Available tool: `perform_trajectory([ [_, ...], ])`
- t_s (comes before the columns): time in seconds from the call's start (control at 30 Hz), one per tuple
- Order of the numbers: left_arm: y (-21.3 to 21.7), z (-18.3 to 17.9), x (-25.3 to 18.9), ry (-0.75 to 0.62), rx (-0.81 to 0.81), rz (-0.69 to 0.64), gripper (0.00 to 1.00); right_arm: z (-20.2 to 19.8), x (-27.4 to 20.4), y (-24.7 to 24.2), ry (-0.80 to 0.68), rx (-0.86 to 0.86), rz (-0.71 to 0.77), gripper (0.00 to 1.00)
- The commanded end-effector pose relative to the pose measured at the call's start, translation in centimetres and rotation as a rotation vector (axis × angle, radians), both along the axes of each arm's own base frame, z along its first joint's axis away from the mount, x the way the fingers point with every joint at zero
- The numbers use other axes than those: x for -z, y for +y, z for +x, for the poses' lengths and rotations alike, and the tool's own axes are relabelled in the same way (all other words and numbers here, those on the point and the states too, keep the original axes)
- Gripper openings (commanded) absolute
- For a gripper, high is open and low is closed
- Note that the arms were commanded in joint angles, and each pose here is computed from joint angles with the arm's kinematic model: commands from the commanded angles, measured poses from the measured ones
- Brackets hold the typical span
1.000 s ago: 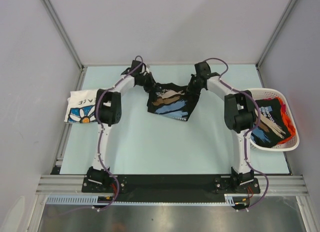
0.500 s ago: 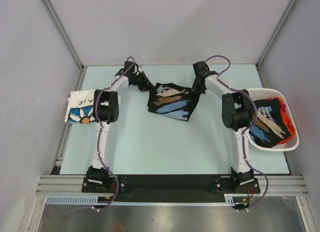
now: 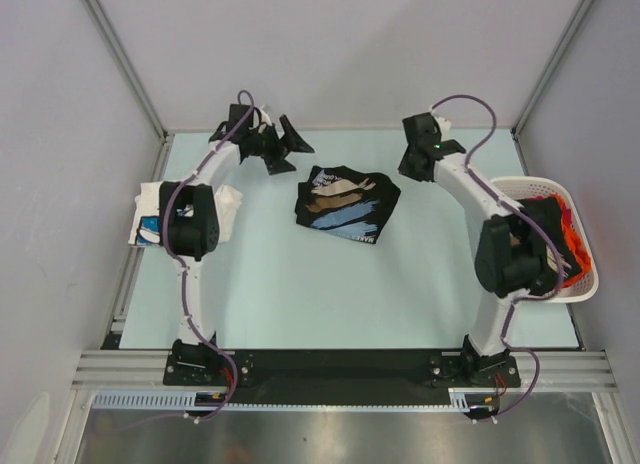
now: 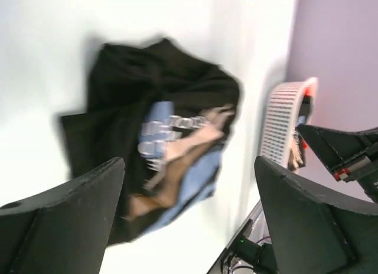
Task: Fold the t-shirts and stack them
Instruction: Fold the tshirt
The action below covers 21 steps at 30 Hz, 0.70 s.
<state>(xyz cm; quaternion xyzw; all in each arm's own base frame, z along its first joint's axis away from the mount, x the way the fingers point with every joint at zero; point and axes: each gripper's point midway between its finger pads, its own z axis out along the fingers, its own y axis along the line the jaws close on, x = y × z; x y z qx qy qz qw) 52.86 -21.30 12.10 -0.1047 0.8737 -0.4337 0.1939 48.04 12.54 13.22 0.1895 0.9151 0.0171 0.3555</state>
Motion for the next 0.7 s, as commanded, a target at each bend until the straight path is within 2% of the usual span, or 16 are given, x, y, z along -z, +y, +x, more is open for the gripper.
perform_trajectory([
  [0.0, 0.1, -0.7, -6.7, -0.156, 0.033, -0.066, 0.59, -2.0, -5.4, -0.7, -0.148, 0.007, 0.127, 0.0],
  [0.07, -0.6, -1.2, -6.5, -0.142, 0.049, -0.118, 0.02, -1.9, -5.5, 0.9, -0.18, -0.051, 0.229, 0.0],
  [0.17, -2.3, -1.6, -4.3, -0.082, 0.086, -0.15, 0.0, -1.7, -3.2, 4.2, -0.109, -0.17, 0.329, 0.0],
  [0.33, -5.0, -1.9, -1.9, -0.031, 0.12, -0.162, 0.0, 0.5, 0.7, 9.2, -0.004, -0.269, 0.413, 0.0],
  [0.53, -7.2, -1.6, 0.5, 0.038, 0.142, -0.196, 0.0, 2.7, 4.0, 12.2, 0.069, -0.314, 0.509, 0.0],
  [0.67, -8.4, -2.1, 2.2, 0.078, 0.165, -0.205, 0.0, 3.4, 4.6, 12.7, 0.056, -0.322, 0.551, 0.0],
])
